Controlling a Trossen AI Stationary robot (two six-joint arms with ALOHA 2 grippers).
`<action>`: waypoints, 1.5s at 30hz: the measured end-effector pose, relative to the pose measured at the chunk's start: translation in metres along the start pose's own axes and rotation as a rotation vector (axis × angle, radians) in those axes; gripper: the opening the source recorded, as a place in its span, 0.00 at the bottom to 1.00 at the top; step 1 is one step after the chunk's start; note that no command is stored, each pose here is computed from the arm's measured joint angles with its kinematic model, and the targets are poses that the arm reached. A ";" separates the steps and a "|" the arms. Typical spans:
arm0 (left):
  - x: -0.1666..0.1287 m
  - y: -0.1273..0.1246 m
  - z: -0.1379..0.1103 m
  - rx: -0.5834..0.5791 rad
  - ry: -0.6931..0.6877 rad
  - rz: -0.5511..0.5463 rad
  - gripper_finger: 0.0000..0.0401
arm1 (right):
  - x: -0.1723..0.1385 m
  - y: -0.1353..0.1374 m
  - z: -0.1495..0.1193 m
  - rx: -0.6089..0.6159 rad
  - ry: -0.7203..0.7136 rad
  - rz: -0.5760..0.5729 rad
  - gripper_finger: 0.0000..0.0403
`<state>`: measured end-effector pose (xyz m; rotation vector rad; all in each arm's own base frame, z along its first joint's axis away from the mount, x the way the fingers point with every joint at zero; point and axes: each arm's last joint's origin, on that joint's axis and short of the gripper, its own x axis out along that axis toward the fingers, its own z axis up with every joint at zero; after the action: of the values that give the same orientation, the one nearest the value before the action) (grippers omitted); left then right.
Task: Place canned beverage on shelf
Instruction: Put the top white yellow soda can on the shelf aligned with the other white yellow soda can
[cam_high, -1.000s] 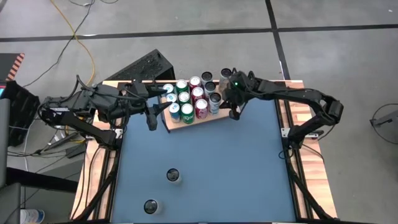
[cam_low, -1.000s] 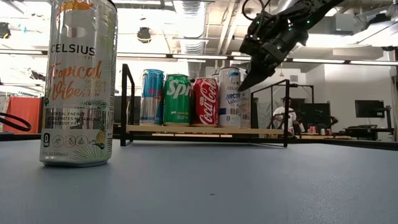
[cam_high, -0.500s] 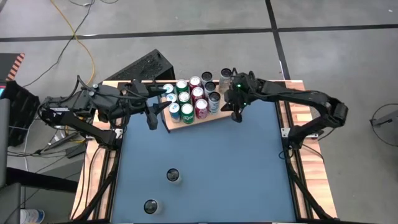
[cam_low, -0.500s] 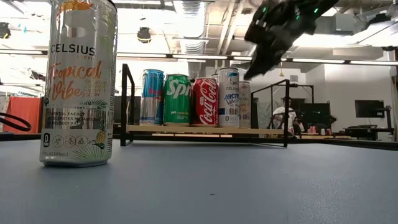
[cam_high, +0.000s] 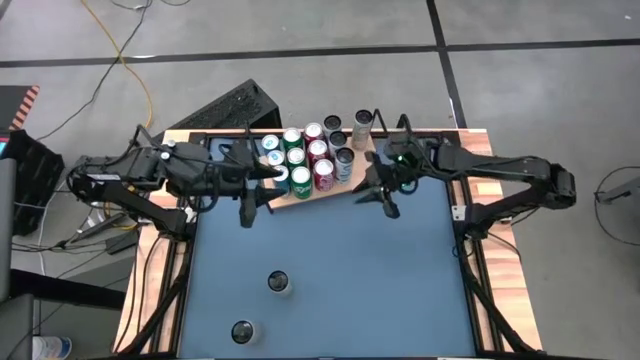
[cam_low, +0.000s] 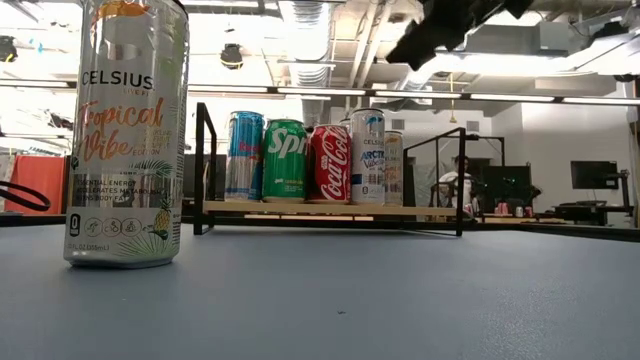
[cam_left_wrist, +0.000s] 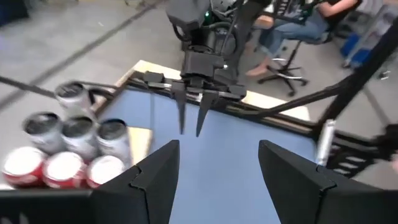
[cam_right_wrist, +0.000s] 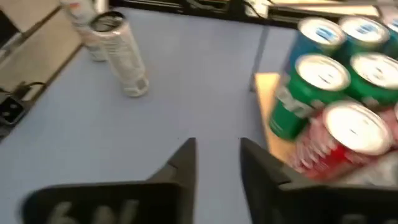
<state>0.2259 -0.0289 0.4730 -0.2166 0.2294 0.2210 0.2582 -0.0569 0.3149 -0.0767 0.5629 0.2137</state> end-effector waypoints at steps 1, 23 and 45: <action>-0.002 -0.001 0.001 -0.022 0.007 -0.019 0.51 | 0.003 0.004 0.002 -0.013 -0.006 0.013 0.30; -0.042 -0.037 0.003 0.023 0.109 -0.286 0.51 | 0.143 0.113 0.070 0.093 -0.233 0.033 0.77; -0.054 -0.046 -0.011 0.137 0.206 -0.342 0.51 | 0.235 0.157 0.132 0.012 0.133 0.027 0.89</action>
<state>0.1831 -0.0854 0.4846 -0.1396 0.4057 -0.1570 0.4860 0.1553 0.2980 -0.0722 0.6978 0.2325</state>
